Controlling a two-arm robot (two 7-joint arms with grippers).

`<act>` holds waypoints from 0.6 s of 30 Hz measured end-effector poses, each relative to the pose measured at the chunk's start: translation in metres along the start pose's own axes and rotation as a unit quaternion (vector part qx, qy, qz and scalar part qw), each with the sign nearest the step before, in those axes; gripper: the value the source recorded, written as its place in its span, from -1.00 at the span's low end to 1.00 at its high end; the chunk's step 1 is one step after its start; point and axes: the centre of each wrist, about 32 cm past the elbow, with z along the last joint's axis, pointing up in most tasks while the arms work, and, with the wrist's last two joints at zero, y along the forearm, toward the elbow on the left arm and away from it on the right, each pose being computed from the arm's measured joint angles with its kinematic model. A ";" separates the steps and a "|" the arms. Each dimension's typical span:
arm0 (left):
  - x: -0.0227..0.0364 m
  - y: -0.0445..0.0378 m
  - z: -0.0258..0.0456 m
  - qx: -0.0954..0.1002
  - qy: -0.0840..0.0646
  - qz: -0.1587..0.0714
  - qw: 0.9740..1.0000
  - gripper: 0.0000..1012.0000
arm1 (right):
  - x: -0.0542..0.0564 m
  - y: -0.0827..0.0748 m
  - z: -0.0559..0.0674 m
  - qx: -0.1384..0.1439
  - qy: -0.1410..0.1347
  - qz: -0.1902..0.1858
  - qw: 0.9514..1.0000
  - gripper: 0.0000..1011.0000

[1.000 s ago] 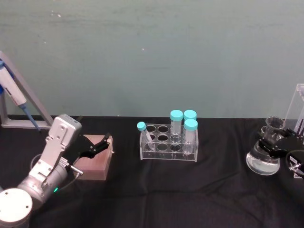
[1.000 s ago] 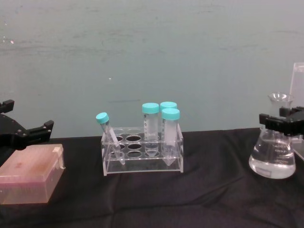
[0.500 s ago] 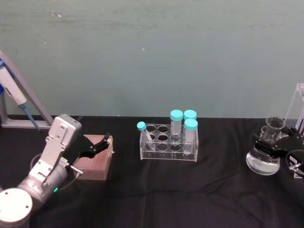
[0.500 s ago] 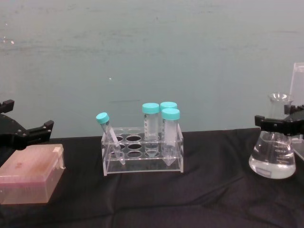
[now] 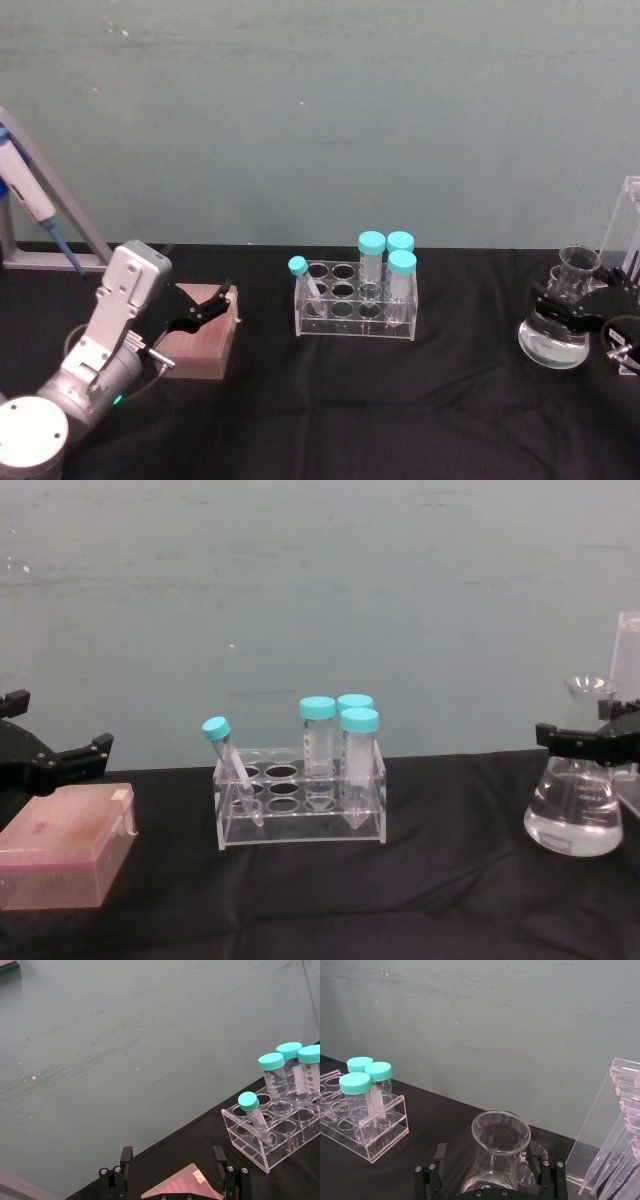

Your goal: Place the experimental apparatus aside using one hand.

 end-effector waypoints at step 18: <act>0.0000 0.0000 0.0000 0.000 0.000 0.000 1.000 0.98 | -0.007 -0.011 0.004 0.002 -0.015 -0.018 1.000 0.98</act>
